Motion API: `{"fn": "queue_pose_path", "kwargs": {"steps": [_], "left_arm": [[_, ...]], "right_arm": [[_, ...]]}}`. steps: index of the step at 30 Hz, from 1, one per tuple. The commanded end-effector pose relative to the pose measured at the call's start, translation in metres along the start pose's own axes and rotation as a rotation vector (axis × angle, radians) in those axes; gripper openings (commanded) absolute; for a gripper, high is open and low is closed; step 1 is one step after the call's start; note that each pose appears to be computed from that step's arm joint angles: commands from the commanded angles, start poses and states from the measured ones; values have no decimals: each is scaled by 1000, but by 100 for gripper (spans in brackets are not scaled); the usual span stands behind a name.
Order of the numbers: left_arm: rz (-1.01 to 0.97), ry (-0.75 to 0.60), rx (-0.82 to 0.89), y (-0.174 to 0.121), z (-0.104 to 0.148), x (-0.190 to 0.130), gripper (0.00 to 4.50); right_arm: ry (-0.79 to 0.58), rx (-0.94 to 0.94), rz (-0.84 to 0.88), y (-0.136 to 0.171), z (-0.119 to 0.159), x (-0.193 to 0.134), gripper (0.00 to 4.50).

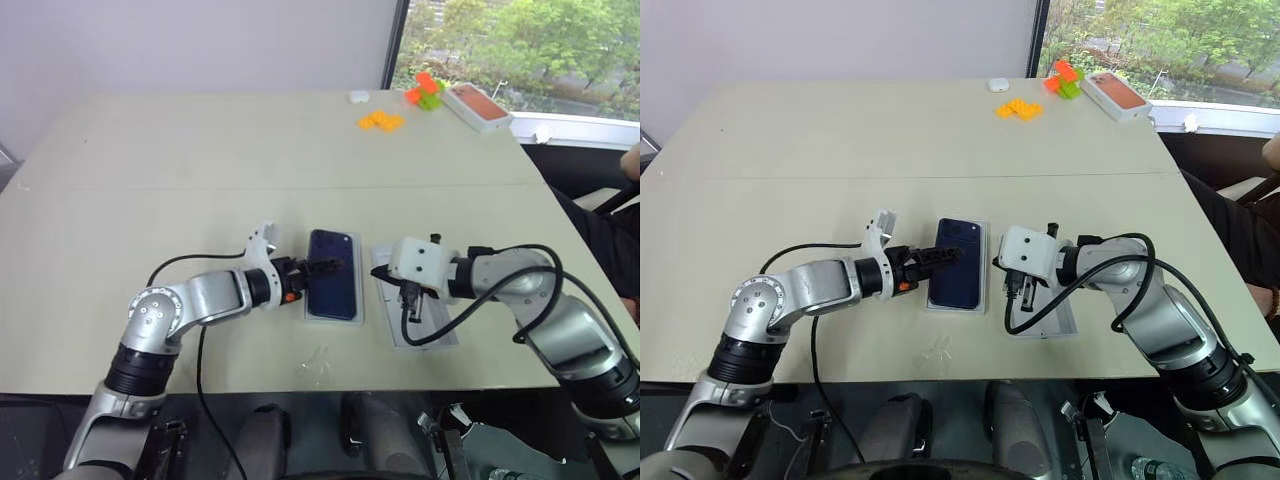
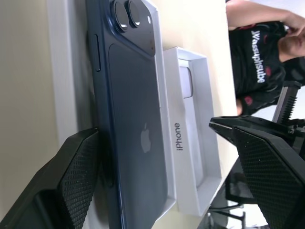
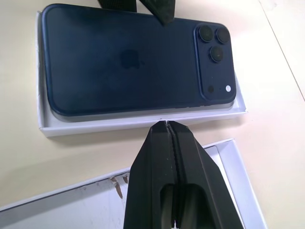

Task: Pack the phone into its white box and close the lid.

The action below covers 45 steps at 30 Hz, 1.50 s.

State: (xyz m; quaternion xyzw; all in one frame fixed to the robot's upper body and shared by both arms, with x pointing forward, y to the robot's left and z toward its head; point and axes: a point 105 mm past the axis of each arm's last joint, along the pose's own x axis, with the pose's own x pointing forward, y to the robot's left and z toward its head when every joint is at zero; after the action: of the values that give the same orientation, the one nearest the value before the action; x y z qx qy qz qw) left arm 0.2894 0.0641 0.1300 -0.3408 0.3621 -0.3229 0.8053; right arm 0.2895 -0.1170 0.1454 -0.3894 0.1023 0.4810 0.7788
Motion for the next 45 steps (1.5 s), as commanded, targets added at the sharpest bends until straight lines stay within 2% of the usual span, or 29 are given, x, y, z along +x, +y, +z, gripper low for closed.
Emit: {"fn": "queue_pose_path", "kwargs": {"steps": [1,11,15,20,24,27,32,39,45], "left_arm": [[-25,7,78,-10,2,-10,447],[16,-20,225,-12,16,-38,447],[46,-201,279,-9,52,-63,447],[224,-402,516,23,86,-93,447],[289,-389,712,41,78,-95,447],[277,-376,770,46,70,-93,447],[260,-336,830,55,49,-85,447],[192,-311,914,48,37,-76,447],[210,-267,942,61,32,-71,447]], "right_arm": [[-21,-32,-17,-3,7,-3,0],[-26,-34,-15,-4,7,-3,0],[-28,-5,-28,-5,6,-2,0],[-79,93,-87,-17,10,1,0],[-92,148,-120,-24,10,4,0],[-82,164,-132,-26,8,5,0],[-73,231,-162,-28,5,8,0],[-46,292,-208,-32,1,2,0],[-38,336,-202,-26,4,-8,0]]}}
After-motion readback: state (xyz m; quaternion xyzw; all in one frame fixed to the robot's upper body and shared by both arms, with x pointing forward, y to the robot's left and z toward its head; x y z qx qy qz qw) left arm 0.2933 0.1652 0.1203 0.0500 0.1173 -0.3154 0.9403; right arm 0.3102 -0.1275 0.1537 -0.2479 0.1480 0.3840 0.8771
